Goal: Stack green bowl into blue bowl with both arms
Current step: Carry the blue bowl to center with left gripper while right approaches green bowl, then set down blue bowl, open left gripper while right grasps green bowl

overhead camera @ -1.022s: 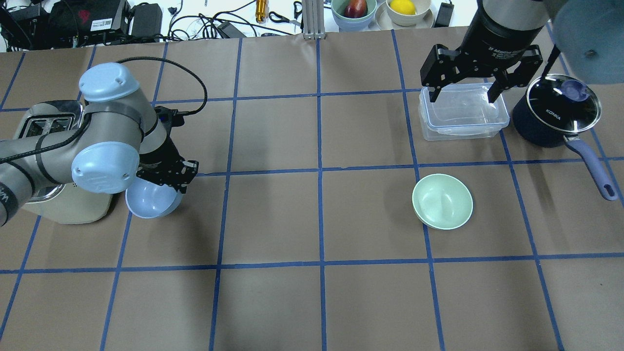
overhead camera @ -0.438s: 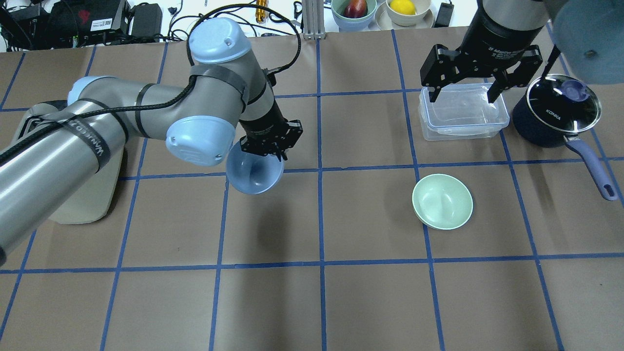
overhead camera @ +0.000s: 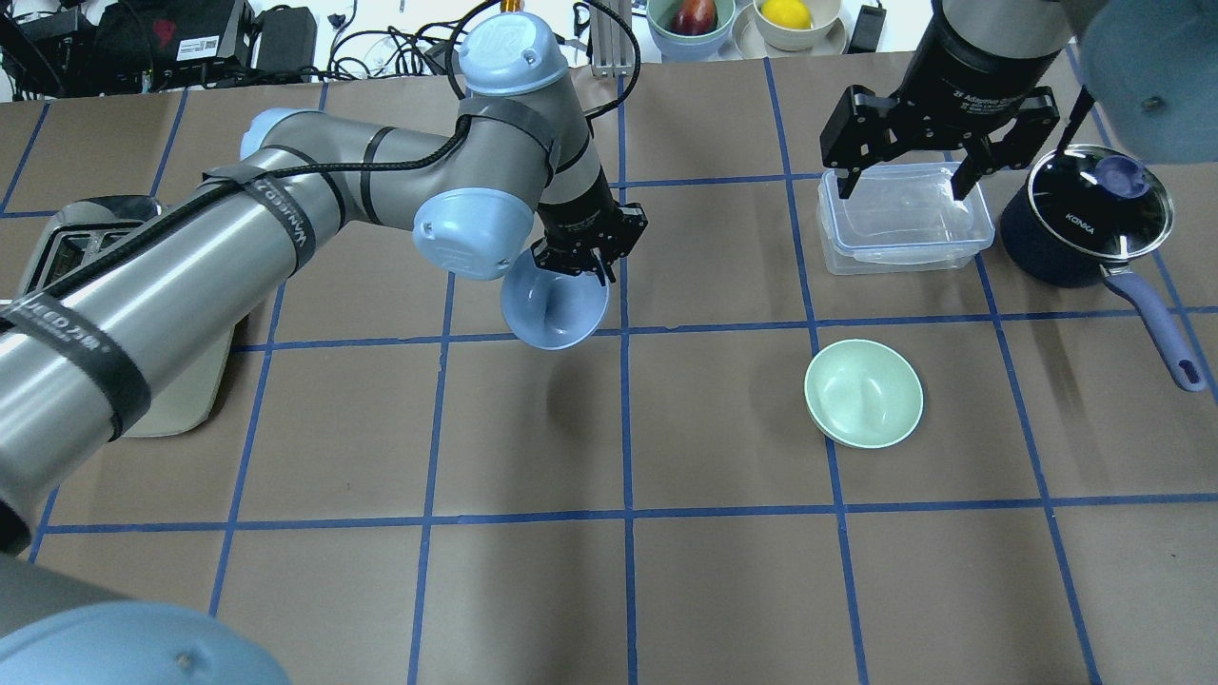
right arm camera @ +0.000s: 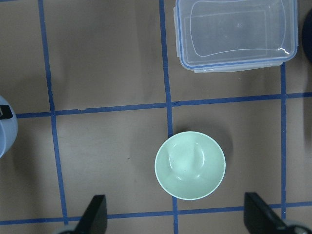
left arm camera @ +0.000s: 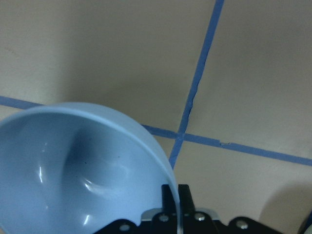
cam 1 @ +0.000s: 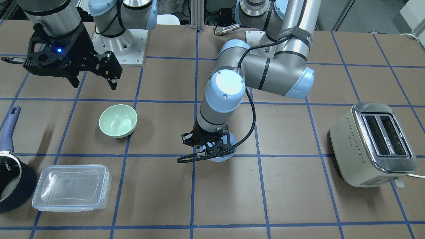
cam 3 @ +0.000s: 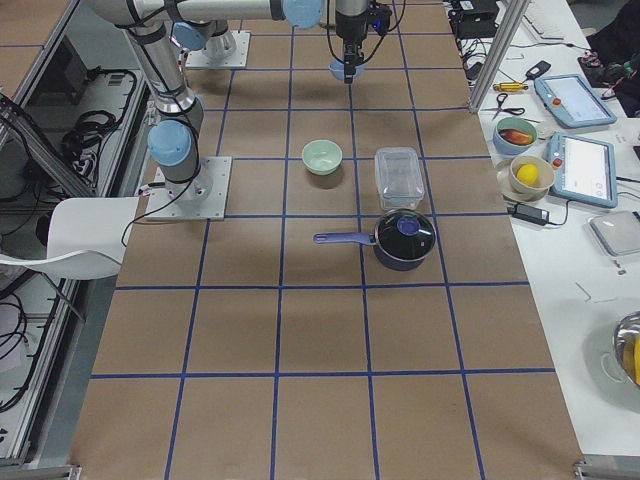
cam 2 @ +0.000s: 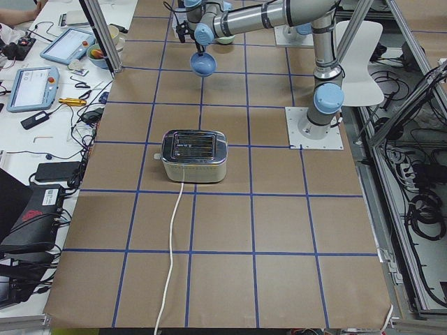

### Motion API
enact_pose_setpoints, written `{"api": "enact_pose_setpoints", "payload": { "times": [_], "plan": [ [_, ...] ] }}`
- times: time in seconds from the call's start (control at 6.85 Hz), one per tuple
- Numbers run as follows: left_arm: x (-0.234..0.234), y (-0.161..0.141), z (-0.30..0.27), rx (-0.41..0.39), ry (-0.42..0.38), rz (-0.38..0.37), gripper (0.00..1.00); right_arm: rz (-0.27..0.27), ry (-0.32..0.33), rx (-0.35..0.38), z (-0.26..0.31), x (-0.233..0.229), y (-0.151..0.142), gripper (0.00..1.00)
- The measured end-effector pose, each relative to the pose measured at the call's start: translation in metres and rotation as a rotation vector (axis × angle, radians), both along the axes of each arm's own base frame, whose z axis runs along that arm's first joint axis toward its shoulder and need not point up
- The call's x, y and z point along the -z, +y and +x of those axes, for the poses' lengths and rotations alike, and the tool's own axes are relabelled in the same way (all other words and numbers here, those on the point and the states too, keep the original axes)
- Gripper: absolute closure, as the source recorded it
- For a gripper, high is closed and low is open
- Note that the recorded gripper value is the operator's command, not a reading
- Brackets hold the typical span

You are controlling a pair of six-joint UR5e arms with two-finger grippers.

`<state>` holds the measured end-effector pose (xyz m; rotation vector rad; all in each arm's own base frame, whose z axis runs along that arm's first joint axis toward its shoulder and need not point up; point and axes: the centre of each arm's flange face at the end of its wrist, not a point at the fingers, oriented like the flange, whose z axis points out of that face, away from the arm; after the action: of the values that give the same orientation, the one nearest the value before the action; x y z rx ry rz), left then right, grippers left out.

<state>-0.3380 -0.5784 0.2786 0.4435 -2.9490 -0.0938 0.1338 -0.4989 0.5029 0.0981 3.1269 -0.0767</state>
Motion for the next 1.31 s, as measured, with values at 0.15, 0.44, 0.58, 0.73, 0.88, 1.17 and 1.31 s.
{"api": "enact_pose_setpoints", "payload": {
  "times": [0.15,0.44,0.58,0.73,0.88,1.17,1.31],
  "plan": [
    [0.017,-0.007,-0.010,-0.001,-0.008,0.015,1.00,0.001,0.000,0.000,0.000,0.001,0.000,0.00],
    [0.029,-0.007,-0.028,0.008,0.001,0.004,1.00,0.019,0.008,-0.012,-0.004,0.009,-0.002,0.00],
    [0.029,-0.003,-0.038,0.013,0.004,0.000,0.89,0.051,0.011,-0.021,-0.010,0.026,-0.002,0.00],
    [0.032,0.002,-0.047,0.012,0.001,0.003,0.12,0.096,0.010,-0.027,-0.018,0.055,0.000,0.00],
    [0.034,0.006,-0.052,0.012,-0.002,0.001,0.00,0.138,0.005,-0.024,-0.034,0.093,0.005,0.00],
    [0.014,0.008,-0.052,0.017,0.001,-0.045,0.00,0.172,-0.010,-0.005,-0.072,0.180,0.016,0.00],
    [-0.004,0.007,-0.042,0.018,0.003,-0.069,0.00,0.166,-0.013,-0.002,-0.084,0.225,0.022,0.01]
  ]
}}
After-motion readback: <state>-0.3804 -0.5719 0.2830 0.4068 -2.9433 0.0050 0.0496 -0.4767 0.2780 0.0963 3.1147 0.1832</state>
